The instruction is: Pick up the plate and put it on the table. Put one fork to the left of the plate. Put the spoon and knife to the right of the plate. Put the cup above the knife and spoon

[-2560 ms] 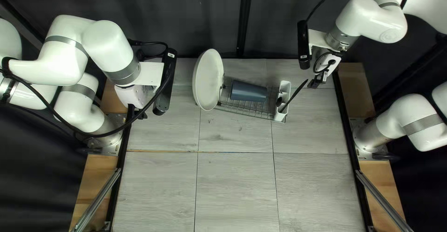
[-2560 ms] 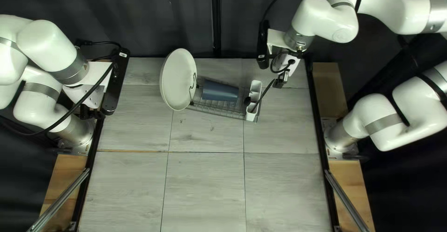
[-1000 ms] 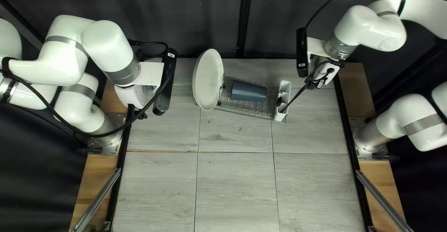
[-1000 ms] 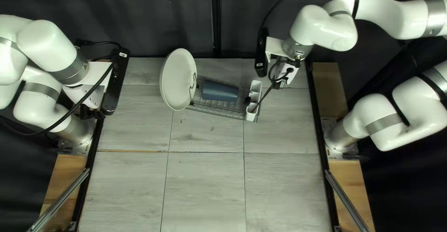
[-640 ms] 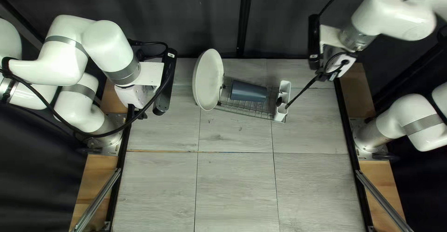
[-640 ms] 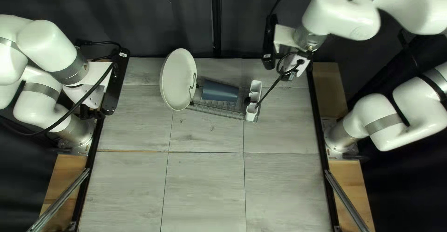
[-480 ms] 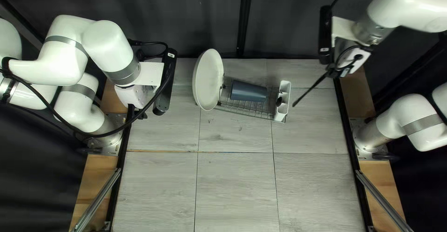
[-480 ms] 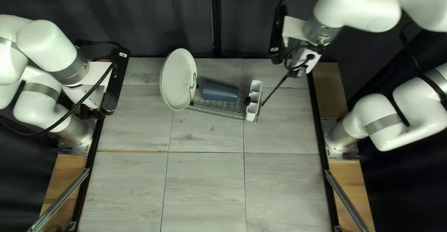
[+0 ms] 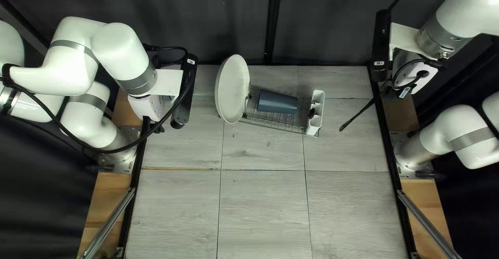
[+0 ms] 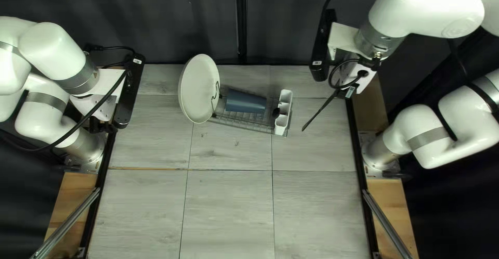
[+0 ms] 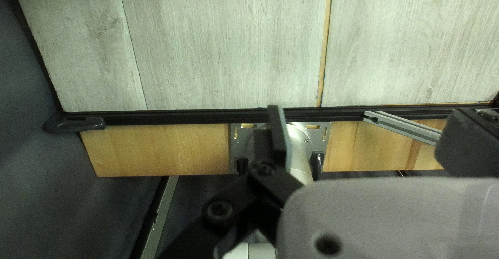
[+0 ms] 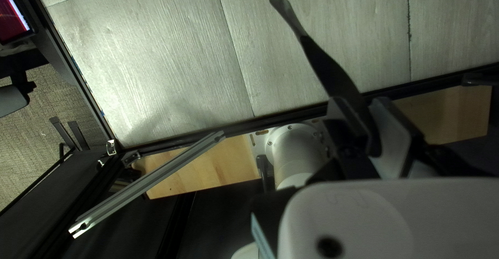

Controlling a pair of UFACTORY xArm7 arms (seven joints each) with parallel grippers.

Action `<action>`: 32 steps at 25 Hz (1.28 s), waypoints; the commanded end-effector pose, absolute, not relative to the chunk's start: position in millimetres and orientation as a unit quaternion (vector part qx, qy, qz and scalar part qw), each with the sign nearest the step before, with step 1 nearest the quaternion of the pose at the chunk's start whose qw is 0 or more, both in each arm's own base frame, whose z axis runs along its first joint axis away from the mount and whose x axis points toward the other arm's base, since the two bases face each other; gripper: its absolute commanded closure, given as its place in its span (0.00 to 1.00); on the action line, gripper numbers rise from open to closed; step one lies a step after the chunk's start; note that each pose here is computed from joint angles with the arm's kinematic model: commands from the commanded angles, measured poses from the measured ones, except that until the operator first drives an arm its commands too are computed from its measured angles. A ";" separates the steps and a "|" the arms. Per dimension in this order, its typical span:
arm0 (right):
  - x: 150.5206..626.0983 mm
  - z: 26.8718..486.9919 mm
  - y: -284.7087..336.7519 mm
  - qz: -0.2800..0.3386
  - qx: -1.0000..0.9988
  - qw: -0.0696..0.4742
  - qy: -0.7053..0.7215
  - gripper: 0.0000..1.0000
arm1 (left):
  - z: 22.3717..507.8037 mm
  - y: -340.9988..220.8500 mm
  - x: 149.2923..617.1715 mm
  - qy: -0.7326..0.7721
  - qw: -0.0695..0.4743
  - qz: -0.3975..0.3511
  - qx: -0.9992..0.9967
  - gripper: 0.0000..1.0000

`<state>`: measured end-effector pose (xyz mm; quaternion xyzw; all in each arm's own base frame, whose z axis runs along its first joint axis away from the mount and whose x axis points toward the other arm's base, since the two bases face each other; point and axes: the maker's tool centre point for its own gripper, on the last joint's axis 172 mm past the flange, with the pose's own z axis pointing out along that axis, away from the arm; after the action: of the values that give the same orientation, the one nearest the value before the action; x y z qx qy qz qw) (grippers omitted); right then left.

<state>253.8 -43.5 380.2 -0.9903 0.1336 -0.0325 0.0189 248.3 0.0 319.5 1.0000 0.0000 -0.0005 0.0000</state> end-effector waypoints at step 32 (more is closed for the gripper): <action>378.6 303.7 179.9 -0.145 -0.980 0.022 -0.134 1.00 | 319.5 0.0 248.3 0.000 0.000 0.000 1.000 0.00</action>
<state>378.6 176.0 306.7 -0.9810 -0.1260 -0.1450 0.0283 248.3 0.0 319.5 1.0000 0.0000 -0.0005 0.0000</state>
